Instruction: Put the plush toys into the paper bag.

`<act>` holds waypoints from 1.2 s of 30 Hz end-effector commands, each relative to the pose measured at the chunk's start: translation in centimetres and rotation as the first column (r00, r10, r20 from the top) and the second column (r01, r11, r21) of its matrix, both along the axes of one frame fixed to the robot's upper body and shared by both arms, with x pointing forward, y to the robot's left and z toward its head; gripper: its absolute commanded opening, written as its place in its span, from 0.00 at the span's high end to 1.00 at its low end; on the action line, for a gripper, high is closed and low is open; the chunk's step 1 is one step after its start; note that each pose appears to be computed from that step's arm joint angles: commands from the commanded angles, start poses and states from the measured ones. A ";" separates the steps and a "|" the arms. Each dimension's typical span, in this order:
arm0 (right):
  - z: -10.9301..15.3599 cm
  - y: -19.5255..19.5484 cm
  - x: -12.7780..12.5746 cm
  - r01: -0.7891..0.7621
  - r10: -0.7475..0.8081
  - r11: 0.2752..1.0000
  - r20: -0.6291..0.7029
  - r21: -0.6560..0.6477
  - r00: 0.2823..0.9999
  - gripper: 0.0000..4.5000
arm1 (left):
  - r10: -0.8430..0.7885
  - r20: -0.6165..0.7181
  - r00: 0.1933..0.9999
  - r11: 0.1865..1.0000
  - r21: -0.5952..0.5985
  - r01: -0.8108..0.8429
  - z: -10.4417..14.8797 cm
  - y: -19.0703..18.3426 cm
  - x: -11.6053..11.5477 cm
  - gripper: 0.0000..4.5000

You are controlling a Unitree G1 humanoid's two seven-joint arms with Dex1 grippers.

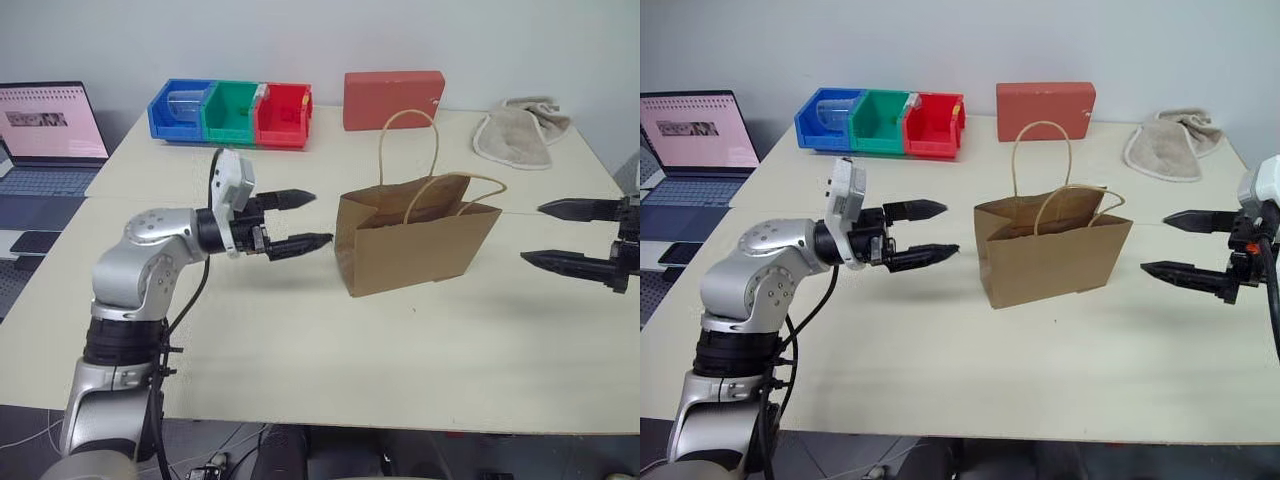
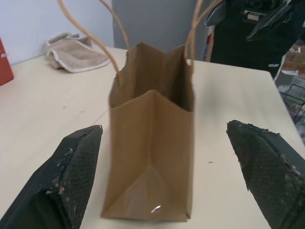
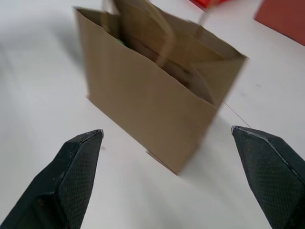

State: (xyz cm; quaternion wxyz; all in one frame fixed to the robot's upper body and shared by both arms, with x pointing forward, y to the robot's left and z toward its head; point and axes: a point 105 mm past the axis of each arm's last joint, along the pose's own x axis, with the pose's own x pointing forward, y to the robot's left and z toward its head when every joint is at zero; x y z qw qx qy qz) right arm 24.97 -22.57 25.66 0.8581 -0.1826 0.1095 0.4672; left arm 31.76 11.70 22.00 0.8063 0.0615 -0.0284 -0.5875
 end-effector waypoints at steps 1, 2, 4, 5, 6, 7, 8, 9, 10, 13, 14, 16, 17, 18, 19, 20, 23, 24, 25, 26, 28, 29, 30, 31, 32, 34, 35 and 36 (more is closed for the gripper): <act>0.2 3.2 -1.7 -0.126 0.126 0.992 0.042 -0.010 0.991 0.00 | 0.005 0.046 0.999 0.999 -0.033 -0.003 0.4 -0.9 0.2 0.01; 0.1 4.0 -1.9 -0.144 0.144 0.990 0.059 -0.005 0.988 0.00 | 0.008 0.046 0.999 0.999 -0.041 -0.006 0.3 -1.1 0.4 0.01; 0.0 5.6 -2.3 -0.178 0.176 0.984 0.083 0.021 0.981 0.00 | 0.012 0.043 0.999 0.999 -0.047 -0.010 0.1 -1.4 1.0 0.01; -0.1 6.3 -2.6 -0.192 0.189 0.981 0.089 0.030 0.978 0.00 | 0.021 0.046 0.999 0.999 -0.046 -0.019 0.0 -1.5 1.4 0.01; -0.2 6.9 -2.8 -0.203 0.200 0.979 0.089 0.030 0.976 0.00 | 0.024 0.047 0.999 0.999 -0.047 -0.022 -0.1 -1.6 1.7 0.01; -0.3 7.3 -2.9 -0.208 0.205 0.978 0.090 0.031 0.975 0.00 | 0.026 0.043 0.999 0.998 -0.056 -0.023 -0.1 -1.7 1.9 0.01; -0.2 7.6 -3.0 -0.211 0.207 0.977 0.091 0.042 0.974 0.00 | 0.024 0.040 0.999 0.998 -0.058 -0.022 -0.2 -1.8 2.2 0.01; -0.1 7.9 -3.1 -0.211 0.206 0.976 0.090 0.051 0.974 0.00 | 0.022 0.038 0.999 0.998 -0.060 -0.020 -0.2 -1.9 2.3 0.01; 0.0 8.0 -3.2 -0.213 0.207 0.975 0.088 0.058 0.974 0.00 | 0.018 0.034 0.999 0.998 -0.060 -0.016 -0.3 -2.1 2.5 0.01; 0.5 8.2 -3.4 -0.216 0.210 0.974 0.090 0.063 0.974 0.00 | -0.003 0.006 1.000 0.998 -0.070 0.003 -0.7 -2.4 3.1 0.01; 0.7 8.3 -3.3 -0.212 0.205 0.975 0.097 0.064 0.974 0.00 | -0.013 -0.003 1.000 0.997 -0.074 0.013 -0.8 -2.5 3.2 0.01; 0.9 8.3 -3.2 -0.203 0.195 0.977 0.103 0.066 0.975 0.00 | -0.037 -0.029 0.999 0.995 -0.089 0.034 -0.8 -2.7 3.4 0.01; 1.0 8.3 -3.2 -0.196 0.189 0.978 0.106 0.067 0.976 0.00 | -0.053 -0.032 0.998 0.995 -0.091 0.050 -0.9 -2.9 3.3 0.01; 1.1 8.3 -3.1 -0.192 0.185 0.979 0.107 0.068 0.977 0.00 | -0.063 -0.032 0.997 0.994 -0.092 0.060 -0.9 -3.0 3.3 0.01; 1.1 8.3 -3.1 -0.188 0.180 0.979 0.106 0.072 0.978 0.00 | -0.070 -0.034 0.997 0.993 -0.094 0.066 -0.9 -3.1 3.3 0.01; 1.2 8.3 -3.2 -0.186 0.177 0.980 0.105 0.075 0.979 0.00 | -0.073 -0.035 0.997 0.993 -0.094 0.069 -0.9 -3.1 3.4 0.01; 1.3 8.3 -3.3 -0.177 0.169 0.981 0.097 0.079 0.981 0.00 | -0.102 -0.045 0.994 0.991 -0.089 0.098 -1.2 -3.7 3.3 0.01; 1.3 8.2 -3.3 -0.173 0.165 0.981 0.095 0.082 0.982 0.00 | -0.112 -0.047 0.993 0.990 -0.091 0.108 -1.2 -3.7 3.2 0.01; 1.4 8.1 -3.3 -0.167 0.159 0.982 0.093 0.084 0.983 0.00 | -0.128 -0.050 0.991 0.988 -0.088 0.124 -1.3 -3.8 3.1 0.01; 1.5 8.0 -3.3 -0.164 0.156 0.983 0.091 0.086 0.984 0.00 | -0.145 -0.054 0.988 0.986 -0.085 0.140 -1.2 -3.8 2.8 0.01; 1.6 7.9 -3.3 -0.157 0.149 0.983 0.085 0.091 0.985 0.00 | -0.167 -0.057 0.984 0.984 -0.076 0.163 -1.2 -3.8 2.5 0.01; 1.6 7.8 -3.3 -0.152 0.145 0.984 0.081 0.093 0.986 0.00 | -0.170 -0.059 0.984 0.984 -0.070 0.166 -1.3 -3.6 2.4 0.01; 1.6 7.7 -3.3 -0.149 0.142 0.984 0.077 0.093 0.987 0.00 | -0.173 -0.060 0.983 0.984 -0.061 0.169 -1.3 -3.4 2.4 0.01; 1.6 7.6 -3.2 -0.145 0.139 0.985 0.074 0.092 0.988 0.00 | -0.170 -0.059 0.984 0.984 -0.058 0.167 -1.3 -3.2 2.4 0.01; 1.5 7.5 -3.2 -0.143 0.137 0.985 0.073 0.091 0.988 0.00 | -0.168 -0.059 0.984 0.985 -0.056 0.165 -1.2 -3.0 2.4 0.01; 1.5 7.5 -3.2 -0.142 0.136 0.985 0.069 0.099 0.988 0.00 | -0.166 -0.059 0.984 0.985 -0.053 0.163 -1.0 -2.7 2.5 0.01; 1.6 7.5 -3.2 -0.142 0.136 0.984 0.067 0.103 0.988 0.00 | -0.167 -0.059 0.984 0.985 -0.050 0.164 -1.0 -2.6 2.4 0.01; 1.5 7.4 -3.2 -0.141 0.135 0.985 0.066 0.103 0.989 0.00 | -0.170 -0.059 0.984 0.985 -0.050 0.167 -0.9 -2.5 2.4 0.01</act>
